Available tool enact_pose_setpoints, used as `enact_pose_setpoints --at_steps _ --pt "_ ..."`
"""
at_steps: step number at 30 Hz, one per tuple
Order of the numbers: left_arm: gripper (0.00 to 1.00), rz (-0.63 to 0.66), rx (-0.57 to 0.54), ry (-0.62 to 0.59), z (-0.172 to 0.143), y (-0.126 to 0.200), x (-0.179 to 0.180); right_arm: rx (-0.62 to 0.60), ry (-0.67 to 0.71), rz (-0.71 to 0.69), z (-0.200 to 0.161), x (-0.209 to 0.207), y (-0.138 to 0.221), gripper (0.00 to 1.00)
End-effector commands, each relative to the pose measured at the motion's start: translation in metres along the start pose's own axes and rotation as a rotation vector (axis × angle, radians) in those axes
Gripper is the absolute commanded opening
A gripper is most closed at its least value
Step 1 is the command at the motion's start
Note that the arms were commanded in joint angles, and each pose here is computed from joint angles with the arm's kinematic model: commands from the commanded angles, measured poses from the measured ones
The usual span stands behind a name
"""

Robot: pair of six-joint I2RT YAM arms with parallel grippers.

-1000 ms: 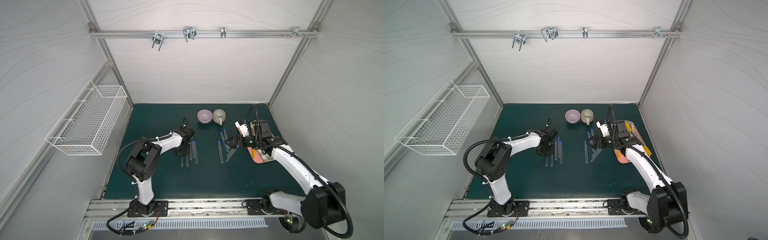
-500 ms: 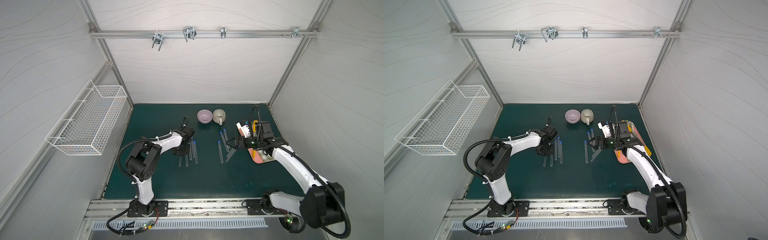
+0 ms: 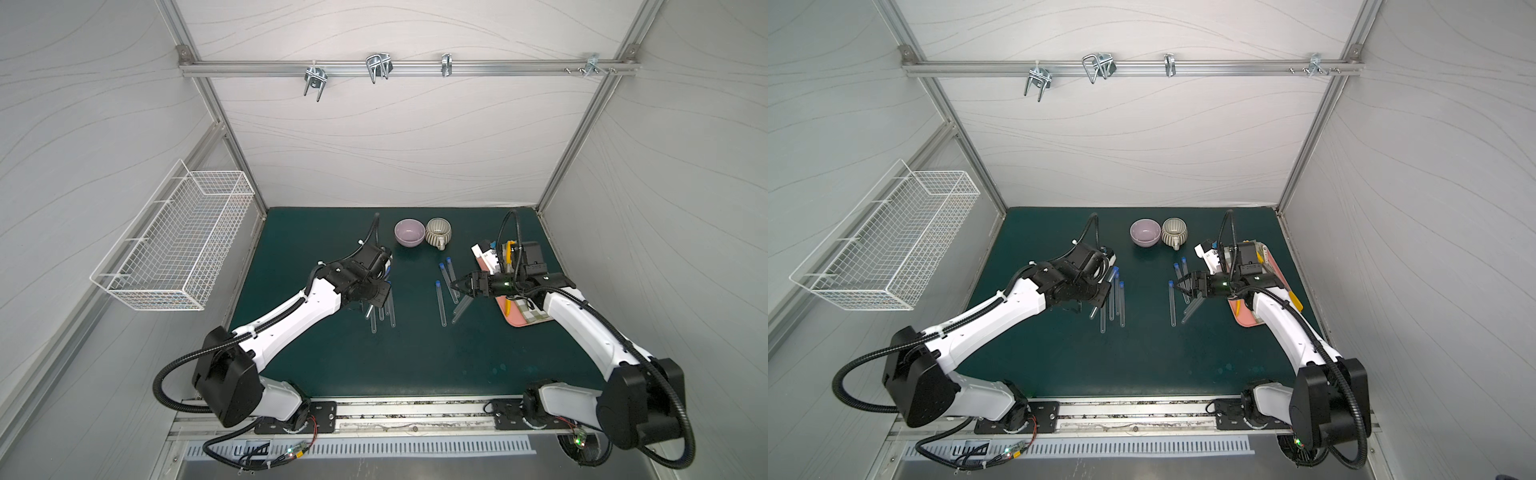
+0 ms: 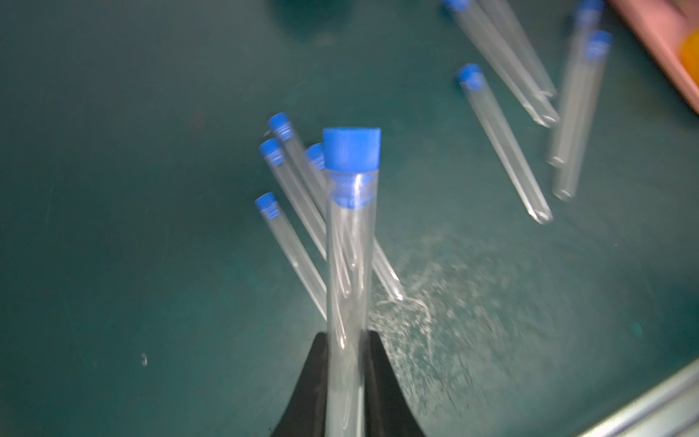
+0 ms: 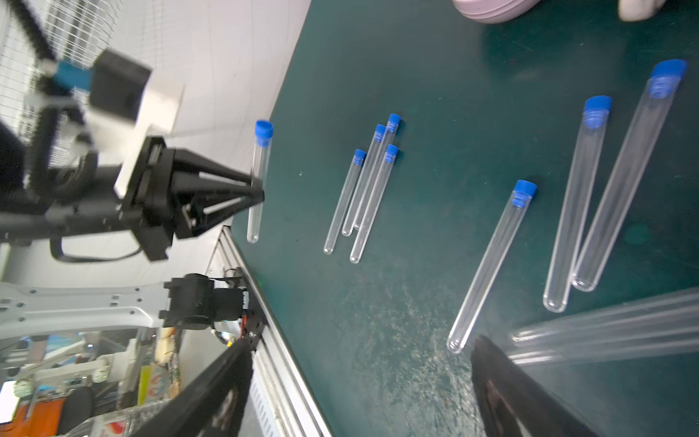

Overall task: Remove stoppers from test tubes
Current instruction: Pick up the test tube at the center of the board, then open the stopper on the test tube.

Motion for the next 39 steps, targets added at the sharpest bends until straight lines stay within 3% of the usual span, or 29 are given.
enact_pose_setpoints --at_steps 1,10,35,39 --pt "0.06 -0.052 -0.051 -0.142 -0.004 0.008 -0.018 0.019 0.001 0.116 0.004 0.020 -0.005 0.86" --pt "0.02 -0.304 -0.119 -0.203 -0.007 0.021 -0.063 0.155 0.028 0.266 -0.010 0.049 -0.034 0.80" --pt "0.00 -0.349 -0.093 -0.252 -0.014 0.012 -0.080 0.344 0.129 0.332 -0.041 0.078 -0.085 0.61" --pt "0.00 -0.346 -0.092 -0.255 -0.015 0.012 -0.080 0.359 0.127 0.334 -0.045 0.078 -0.088 0.54"
Point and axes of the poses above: each gripper's point midway between its finger pads, its own y axis back along the fingers, its own x axis along the line the jaws close on, z = x × y, the point moved 1 cm from there along y, back along the fingers, and after that the axes turned 12 degrees about -y, right-handed, at the moved point
